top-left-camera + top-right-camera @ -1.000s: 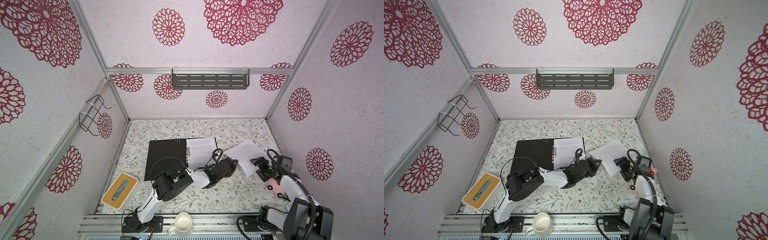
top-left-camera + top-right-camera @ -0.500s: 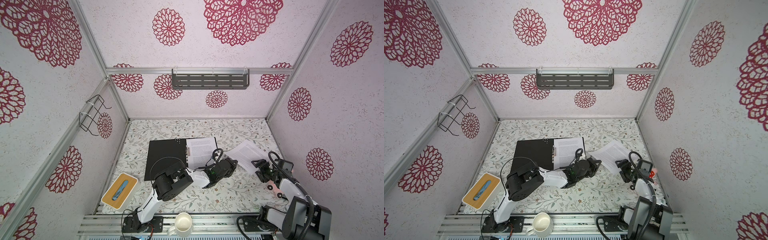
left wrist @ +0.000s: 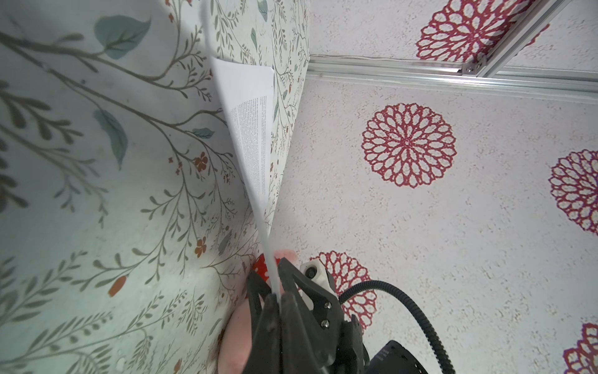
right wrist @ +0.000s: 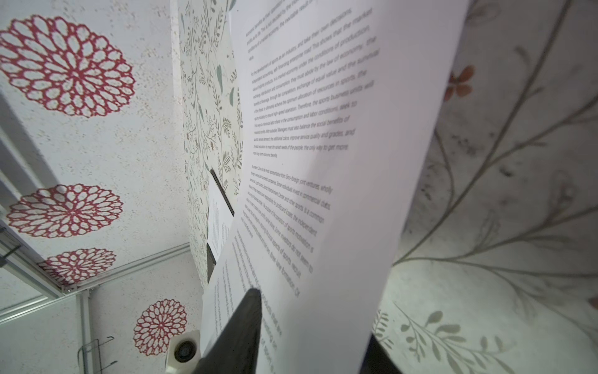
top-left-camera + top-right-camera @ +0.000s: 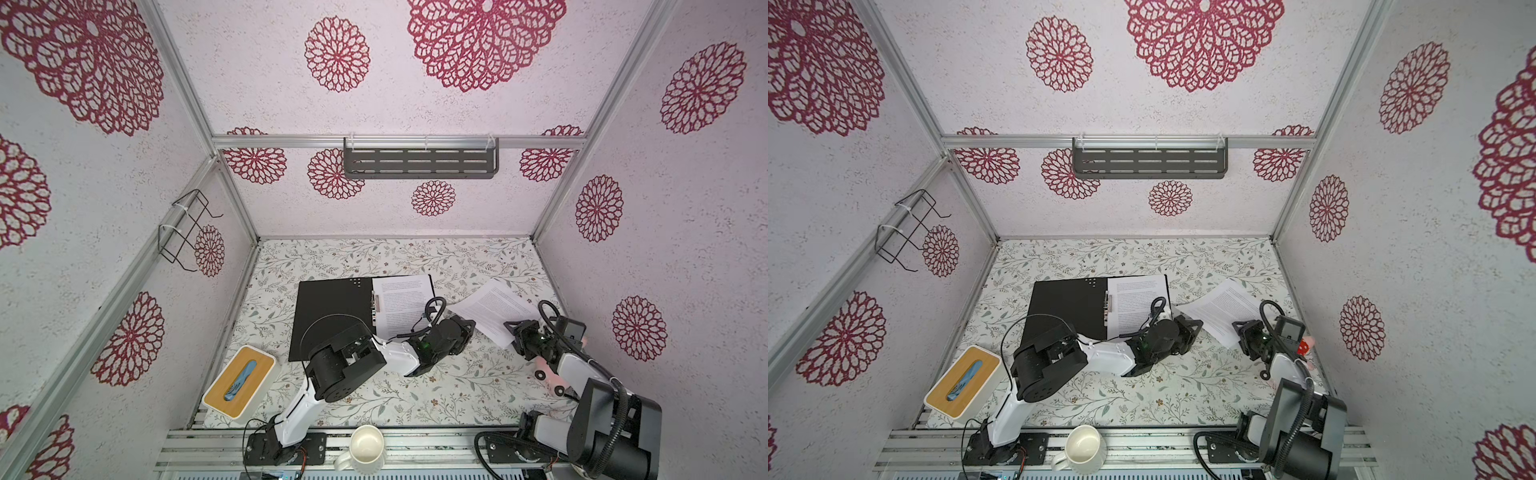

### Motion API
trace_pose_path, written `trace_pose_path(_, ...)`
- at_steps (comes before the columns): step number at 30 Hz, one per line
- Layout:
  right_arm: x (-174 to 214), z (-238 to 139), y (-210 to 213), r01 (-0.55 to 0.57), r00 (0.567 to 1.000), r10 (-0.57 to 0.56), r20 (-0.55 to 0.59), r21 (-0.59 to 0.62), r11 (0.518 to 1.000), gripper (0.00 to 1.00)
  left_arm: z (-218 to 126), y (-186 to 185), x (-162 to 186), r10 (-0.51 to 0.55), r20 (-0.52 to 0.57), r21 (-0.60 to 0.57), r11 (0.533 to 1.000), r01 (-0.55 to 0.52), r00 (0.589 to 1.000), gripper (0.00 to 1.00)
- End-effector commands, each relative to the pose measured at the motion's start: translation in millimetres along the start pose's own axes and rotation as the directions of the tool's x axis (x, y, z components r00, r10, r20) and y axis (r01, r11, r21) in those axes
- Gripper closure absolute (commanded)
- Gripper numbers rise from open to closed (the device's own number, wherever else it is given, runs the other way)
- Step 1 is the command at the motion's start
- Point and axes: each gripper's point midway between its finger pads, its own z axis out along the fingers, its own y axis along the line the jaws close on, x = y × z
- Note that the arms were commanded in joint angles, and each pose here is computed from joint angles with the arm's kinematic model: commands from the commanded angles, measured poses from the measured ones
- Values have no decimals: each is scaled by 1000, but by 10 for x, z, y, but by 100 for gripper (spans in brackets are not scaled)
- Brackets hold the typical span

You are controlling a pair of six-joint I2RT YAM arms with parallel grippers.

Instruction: Put the files into the folder

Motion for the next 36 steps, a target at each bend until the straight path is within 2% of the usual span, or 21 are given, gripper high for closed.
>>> trace_pose_path(1,-86,-33,141,14,1000,-13,24,-36,999,67,-48,-269,-20,-10,3,63,998,10,1000,100)
trace_pose_path(6,-113,-52,189,7,999,-6,32,-42,999,80,-82,-259,-49,-9,11,67,998,8,1000,100)
trace_pose_path(18,-196,-119,351,20,999,-19,42,-43,999,95,-128,-270,-64,11,14,77,997,-12,1000,86)
trace_pose_path(21,-206,-127,378,22,999,-20,42,-46,999,99,-137,-283,-64,19,13,81,997,-20,1000,75)
trace_pose_path(27,-290,-206,563,48,997,-43,69,-69,996,100,-189,-381,-85,77,17,70,994,-78,997,41)
trace_pose_path(28,-315,-230,617,55,996,-50,77,-75,996,100,-206,-415,-92,94,18,65,993,-95,995,34)
trace_pose_path(29,-330,-250,676,63,995,-57,81,-83,995,100,-226,-461,-87,112,19,66,991,-113,994,19)
trace_pose_path(30,-349,-269,719,69,994,-62,86,-87,994,100,-244,-495,-97,131,22,65,989,-132,991,1)
trace_pose_path(36,-431,-369,1126,119,987,-102,123,-141,983,100,-357,-590,-173,230,27,16,973,-231,973,2)
